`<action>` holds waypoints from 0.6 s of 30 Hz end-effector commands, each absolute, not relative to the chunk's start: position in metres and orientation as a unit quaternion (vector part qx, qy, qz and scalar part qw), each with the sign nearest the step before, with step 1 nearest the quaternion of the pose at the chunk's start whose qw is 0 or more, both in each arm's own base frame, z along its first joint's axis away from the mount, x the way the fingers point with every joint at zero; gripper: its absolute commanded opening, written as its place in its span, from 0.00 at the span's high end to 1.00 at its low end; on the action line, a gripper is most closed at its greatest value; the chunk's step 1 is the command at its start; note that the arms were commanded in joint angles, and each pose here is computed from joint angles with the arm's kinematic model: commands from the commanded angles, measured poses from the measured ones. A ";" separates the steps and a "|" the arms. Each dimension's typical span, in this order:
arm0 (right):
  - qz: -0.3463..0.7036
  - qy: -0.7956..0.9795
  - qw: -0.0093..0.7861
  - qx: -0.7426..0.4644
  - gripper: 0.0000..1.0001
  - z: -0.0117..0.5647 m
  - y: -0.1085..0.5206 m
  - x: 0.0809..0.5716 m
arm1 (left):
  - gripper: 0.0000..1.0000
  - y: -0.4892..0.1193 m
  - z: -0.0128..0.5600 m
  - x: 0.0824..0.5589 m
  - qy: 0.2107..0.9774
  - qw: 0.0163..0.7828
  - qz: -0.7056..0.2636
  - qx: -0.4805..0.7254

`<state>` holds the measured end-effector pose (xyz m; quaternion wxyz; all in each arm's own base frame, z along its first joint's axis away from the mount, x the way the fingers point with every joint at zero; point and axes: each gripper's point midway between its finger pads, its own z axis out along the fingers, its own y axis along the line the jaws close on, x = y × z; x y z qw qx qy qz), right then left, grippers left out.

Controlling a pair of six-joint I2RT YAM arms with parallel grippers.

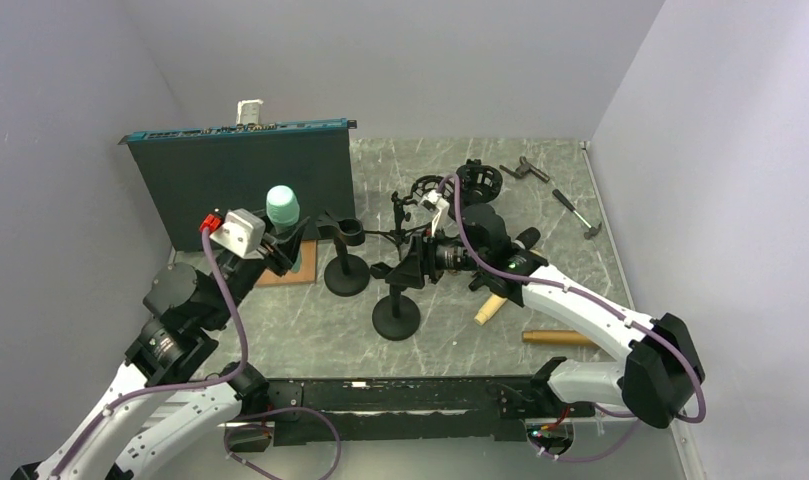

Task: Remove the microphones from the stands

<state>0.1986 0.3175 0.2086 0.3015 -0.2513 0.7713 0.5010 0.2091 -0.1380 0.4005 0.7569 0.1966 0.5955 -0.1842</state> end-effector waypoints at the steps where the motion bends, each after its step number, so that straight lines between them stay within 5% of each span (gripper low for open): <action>1: 0.458 0.822 0.252 -0.226 0.91 0.156 0.307 0.196 | 1.00 -0.145 0.400 0.217 0.592 0.759 -0.185 0.197; 11: 0.462 0.787 0.337 -0.233 0.44 0.220 0.314 0.219 | 1.00 -0.159 0.383 0.232 0.626 0.731 -0.202 0.181; 15: 0.433 0.781 0.385 -0.233 0.15 0.256 0.308 0.234 | 1.00 -0.164 0.383 0.228 0.641 0.710 -0.259 0.132; 18: 0.434 0.765 0.407 -0.245 0.08 0.284 0.307 0.235 | 1.00 -0.166 0.386 0.219 0.644 0.694 -0.306 0.100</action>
